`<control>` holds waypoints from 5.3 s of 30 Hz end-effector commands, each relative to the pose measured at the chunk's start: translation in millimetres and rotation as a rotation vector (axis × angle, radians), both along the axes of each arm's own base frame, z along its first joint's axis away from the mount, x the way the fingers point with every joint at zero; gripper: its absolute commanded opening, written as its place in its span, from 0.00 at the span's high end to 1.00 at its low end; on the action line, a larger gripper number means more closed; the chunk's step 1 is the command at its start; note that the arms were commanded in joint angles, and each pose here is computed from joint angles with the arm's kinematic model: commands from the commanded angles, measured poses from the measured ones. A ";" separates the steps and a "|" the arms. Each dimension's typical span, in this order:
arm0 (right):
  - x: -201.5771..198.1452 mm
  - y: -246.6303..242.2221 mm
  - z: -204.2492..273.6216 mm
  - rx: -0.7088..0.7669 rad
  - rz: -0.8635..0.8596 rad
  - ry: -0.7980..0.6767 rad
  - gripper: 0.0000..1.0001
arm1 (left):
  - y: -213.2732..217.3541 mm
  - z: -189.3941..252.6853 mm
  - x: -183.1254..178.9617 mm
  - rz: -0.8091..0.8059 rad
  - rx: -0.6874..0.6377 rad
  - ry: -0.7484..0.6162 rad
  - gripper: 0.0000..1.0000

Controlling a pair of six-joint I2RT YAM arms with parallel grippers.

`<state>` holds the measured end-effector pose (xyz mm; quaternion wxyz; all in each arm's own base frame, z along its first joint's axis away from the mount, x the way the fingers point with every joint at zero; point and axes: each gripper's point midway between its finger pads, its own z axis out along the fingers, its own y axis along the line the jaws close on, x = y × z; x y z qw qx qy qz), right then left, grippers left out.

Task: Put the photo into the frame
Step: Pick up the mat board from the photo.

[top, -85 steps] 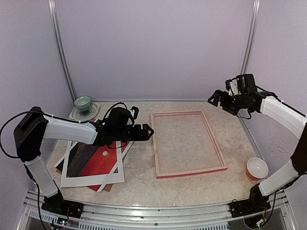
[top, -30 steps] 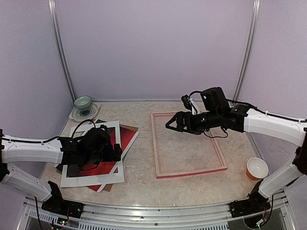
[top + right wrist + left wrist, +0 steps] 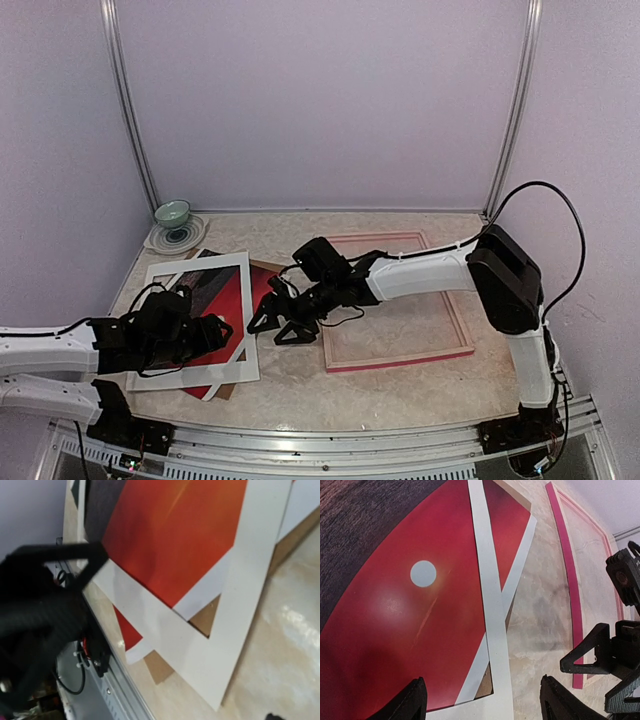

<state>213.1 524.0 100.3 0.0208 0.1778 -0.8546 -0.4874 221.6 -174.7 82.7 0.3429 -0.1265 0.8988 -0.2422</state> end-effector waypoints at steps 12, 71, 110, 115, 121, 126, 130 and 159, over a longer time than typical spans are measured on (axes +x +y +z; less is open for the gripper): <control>3.2 29.1 -36.1 0.010 0.029 0.138 0.11 | -19.1 -12.5 -30.7 -0.052 -0.067 0.175 0.22; 12.6 35.7 14.2 0.305 0.006 0.281 0.17 | -22.2 -61.6 -58.9 -0.066 -0.027 0.265 0.23; 15.4 34.7 -44.2 0.133 0.047 0.235 0.62 | -23.9 -57.4 -58.5 -0.069 -0.028 0.247 0.23; 15.0 35.4 -44.3 0.144 0.049 0.240 0.62 | -23.4 -58.5 -59.6 -0.068 -0.028 0.249 0.23; 14.0 35.6 -46.5 0.145 0.055 0.242 0.69 | -23.7 -58.4 -60.5 -0.069 -0.032 0.248 0.23; 12.8 36.1 -47.9 0.152 0.062 0.243 0.77 | -24.5 -56.6 -60.2 -0.070 -0.039 0.243 0.22; 12.1 37.8 -47.9 0.158 0.066 0.242 0.82 | -24.9 -54.7 -59.8 -0.069 -0.044 0.238 0.22; 43.4 -10.3 -2.6 0.130 0.001 0.043 1.00 | -7.3 41.8 -24.9 -0.001 0.058 -0.005 0.01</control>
